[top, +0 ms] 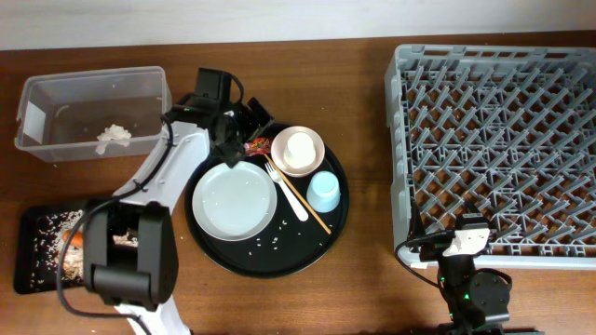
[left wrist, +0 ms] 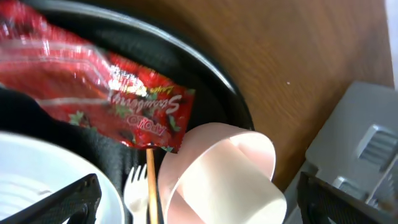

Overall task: Sort waste into correct bins and load items into the dishwasher rack
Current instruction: 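Reach to the red strawberry wrapper and grasp it with the left gripper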

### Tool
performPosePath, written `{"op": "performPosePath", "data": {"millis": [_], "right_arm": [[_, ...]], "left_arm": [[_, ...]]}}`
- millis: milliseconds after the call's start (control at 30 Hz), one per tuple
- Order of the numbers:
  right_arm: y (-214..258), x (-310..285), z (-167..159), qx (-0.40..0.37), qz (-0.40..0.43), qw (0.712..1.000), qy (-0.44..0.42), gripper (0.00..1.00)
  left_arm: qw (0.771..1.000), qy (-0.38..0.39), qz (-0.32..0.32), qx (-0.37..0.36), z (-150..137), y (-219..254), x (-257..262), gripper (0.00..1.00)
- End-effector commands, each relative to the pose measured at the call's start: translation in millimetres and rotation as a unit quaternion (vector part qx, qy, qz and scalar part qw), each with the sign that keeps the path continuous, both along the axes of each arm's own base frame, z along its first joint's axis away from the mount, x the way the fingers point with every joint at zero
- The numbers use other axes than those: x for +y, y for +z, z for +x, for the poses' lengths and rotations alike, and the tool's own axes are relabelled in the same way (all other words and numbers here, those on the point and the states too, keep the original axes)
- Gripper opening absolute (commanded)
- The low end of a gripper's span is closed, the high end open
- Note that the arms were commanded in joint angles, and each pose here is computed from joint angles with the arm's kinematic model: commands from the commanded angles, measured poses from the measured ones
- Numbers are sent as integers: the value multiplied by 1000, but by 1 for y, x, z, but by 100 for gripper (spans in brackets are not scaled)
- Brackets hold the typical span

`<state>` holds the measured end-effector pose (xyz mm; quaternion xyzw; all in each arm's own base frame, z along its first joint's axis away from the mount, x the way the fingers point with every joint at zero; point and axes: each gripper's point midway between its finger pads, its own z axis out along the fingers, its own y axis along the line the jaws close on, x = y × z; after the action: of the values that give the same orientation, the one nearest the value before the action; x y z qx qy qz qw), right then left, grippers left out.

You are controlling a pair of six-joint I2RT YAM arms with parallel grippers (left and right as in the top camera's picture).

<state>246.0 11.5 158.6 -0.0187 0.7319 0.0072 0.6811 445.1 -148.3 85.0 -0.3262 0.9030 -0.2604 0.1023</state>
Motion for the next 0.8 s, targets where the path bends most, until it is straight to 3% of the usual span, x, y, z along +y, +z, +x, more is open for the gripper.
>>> {"op": "performPosePath", "data": {"millis": [0, 700, 767], "right_arm": [[-3, -2, 0, 3, -3, 1000, -3, 99], [-3, -2, 0, 3, -3, 1000, -3, 99], [-3, -2, 0, 3, -3, 1000, -3, 99]], "left_arm": [[996, 58, -39, 59, -4, -19, -6, 99], [990, 133, 11, 52, 17, -51, 18, 98], [989, 136, 17, 52, 17, -53, 21, 90]]}}
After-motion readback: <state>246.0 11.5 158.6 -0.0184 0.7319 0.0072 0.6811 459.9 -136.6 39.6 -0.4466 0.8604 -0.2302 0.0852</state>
